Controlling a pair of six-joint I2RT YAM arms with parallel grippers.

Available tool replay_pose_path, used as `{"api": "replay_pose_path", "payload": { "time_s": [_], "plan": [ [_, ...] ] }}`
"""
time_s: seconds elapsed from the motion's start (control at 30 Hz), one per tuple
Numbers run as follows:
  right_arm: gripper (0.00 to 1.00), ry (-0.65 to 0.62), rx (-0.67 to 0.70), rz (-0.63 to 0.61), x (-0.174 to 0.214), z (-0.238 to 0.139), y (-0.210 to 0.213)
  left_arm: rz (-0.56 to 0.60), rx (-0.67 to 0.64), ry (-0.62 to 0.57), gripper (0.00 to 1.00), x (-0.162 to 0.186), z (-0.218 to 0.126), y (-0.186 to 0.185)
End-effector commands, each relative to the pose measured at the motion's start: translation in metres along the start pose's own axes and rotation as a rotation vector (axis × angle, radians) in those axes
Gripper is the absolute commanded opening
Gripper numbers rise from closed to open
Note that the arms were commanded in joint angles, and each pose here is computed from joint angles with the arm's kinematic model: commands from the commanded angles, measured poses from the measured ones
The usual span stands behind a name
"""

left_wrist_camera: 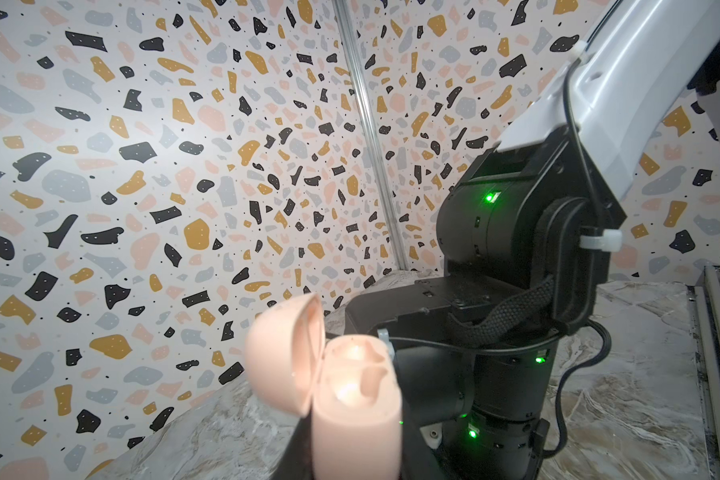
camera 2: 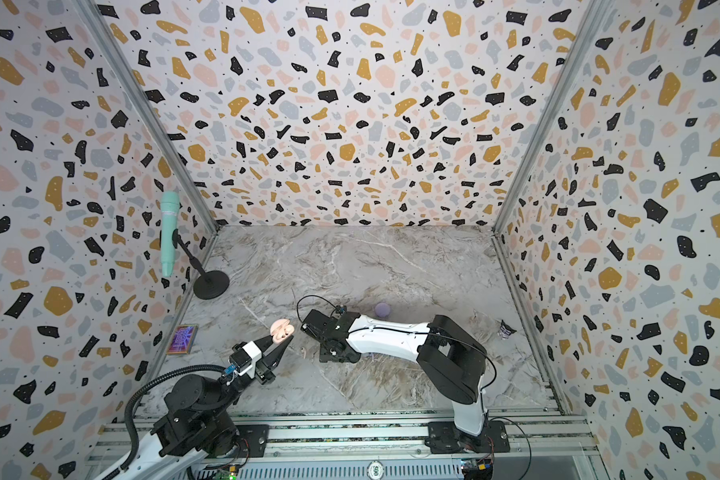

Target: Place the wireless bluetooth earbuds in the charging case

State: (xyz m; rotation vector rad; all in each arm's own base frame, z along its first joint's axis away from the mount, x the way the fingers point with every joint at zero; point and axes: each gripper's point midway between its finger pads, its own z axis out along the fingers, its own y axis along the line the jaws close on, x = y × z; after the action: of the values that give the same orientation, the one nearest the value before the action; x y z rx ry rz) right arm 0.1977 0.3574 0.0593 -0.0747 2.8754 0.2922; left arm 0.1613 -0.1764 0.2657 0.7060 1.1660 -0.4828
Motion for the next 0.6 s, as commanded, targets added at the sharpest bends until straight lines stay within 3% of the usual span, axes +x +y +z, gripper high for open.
{"api": "replay_pose_path", "payload": {
  "time_s": [0.0,0.43,0.57],
  "plan": [
    [0.61,-0.010,0.016,0.055,-0.006,-0.009,0.000,0.008,0.001,-0.055,0.00,-0.013,-0.002,0.000],
    [0.45,0.024,-0.005,0.107,-0.011,-0.004,0.006,0.008,0.001,-0.056,0.00,-0.013,-0.002,0.000],
    [0.44,0.033,-0.003,0.122,-0.011,0.000,0.004,0.008,0.003,-0.057,0.00,-0.013,-0.002,0.000]
  ]
}}
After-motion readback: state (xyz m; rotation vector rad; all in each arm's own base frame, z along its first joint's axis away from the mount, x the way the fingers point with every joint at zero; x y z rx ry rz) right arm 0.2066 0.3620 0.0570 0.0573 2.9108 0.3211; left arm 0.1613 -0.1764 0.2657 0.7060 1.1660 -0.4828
